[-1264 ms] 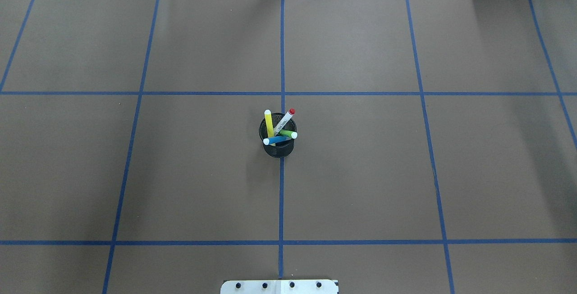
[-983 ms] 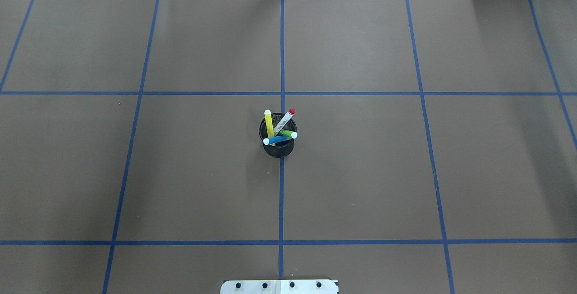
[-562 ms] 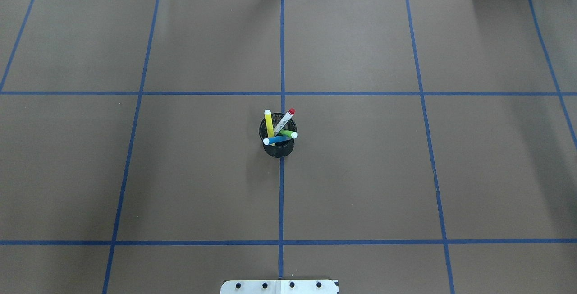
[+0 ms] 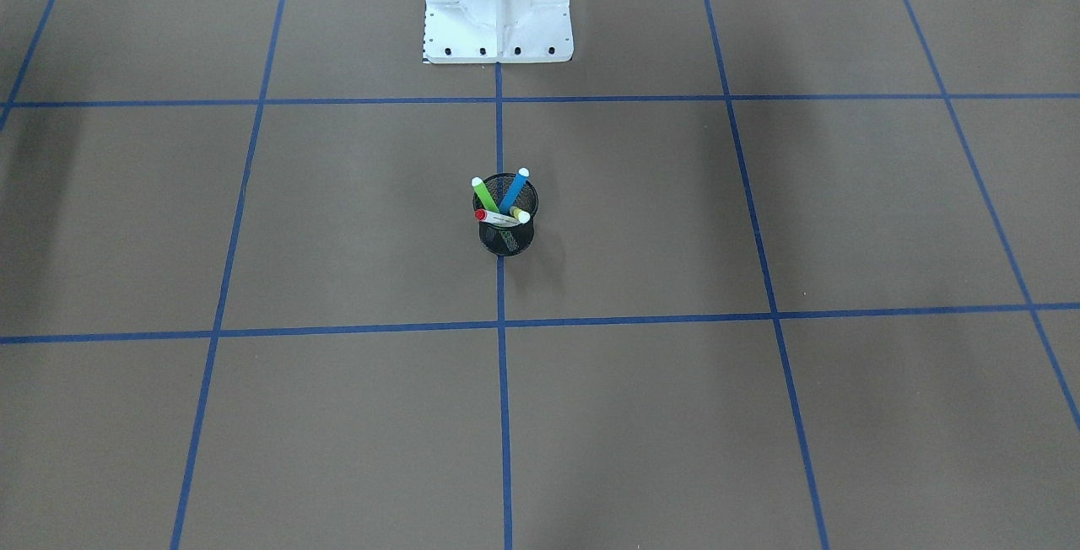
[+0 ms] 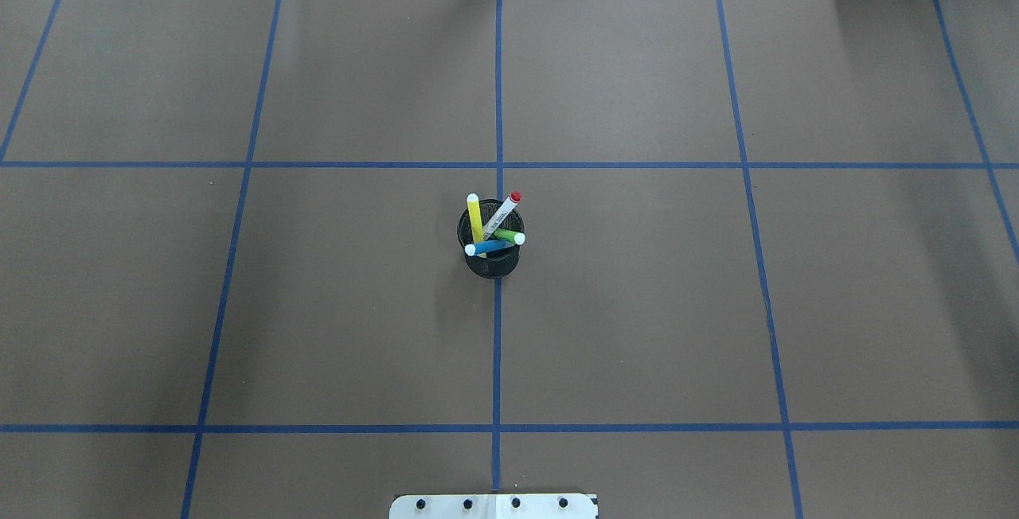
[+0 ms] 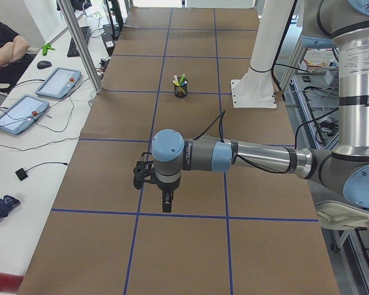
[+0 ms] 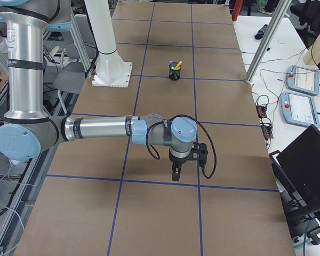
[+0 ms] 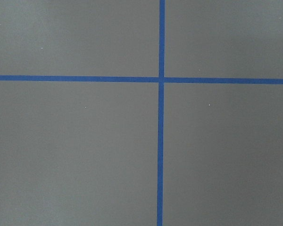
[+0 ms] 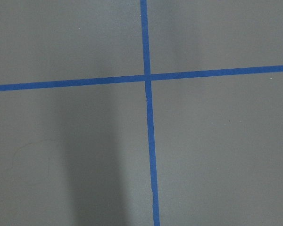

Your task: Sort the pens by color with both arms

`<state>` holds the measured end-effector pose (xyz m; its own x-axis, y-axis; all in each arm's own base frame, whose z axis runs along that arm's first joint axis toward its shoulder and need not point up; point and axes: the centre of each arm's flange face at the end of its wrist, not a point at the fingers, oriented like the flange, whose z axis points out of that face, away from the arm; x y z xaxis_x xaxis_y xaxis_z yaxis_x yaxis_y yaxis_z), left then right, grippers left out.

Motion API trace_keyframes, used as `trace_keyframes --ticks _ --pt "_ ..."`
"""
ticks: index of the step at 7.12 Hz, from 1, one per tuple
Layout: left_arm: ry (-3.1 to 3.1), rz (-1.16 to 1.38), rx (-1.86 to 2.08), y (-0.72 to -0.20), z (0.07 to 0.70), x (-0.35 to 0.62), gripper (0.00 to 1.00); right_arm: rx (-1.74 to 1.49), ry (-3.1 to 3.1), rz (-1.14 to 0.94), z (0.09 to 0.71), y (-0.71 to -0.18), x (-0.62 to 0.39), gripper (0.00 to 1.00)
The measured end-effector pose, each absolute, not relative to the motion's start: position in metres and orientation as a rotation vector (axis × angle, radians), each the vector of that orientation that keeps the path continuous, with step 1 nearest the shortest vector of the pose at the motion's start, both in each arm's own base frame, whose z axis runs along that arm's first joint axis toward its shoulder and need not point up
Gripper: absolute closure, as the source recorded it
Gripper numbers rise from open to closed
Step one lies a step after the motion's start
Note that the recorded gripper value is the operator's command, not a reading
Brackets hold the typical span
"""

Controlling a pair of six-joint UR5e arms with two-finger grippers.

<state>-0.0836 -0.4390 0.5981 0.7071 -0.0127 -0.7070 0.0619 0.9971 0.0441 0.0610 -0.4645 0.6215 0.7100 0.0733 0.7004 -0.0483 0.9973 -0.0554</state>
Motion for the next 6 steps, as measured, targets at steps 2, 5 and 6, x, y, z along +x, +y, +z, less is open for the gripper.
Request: trace_keyframes --ticks 2,5,6 --pt "0.784 -0.042 0.067 -0.4386 0.5981 -0.0844 0.00 -0.033 -0.779 0.068 0.6207 -0.4644 0.0610 0.00" --pt "0.783 -0.042 0.070 -0.4397 0.5969 -0.0846 0.00 -0.025 -0.780 0.065 0.6165 -0.4669 0.0609 0.00" --pt "0.782 -0.040 0.071 -0.4406 0.5961 -0.0841 0.00 -0.018 -0.781 0.063 0.6127 -0.4704 0.0608 0.00"
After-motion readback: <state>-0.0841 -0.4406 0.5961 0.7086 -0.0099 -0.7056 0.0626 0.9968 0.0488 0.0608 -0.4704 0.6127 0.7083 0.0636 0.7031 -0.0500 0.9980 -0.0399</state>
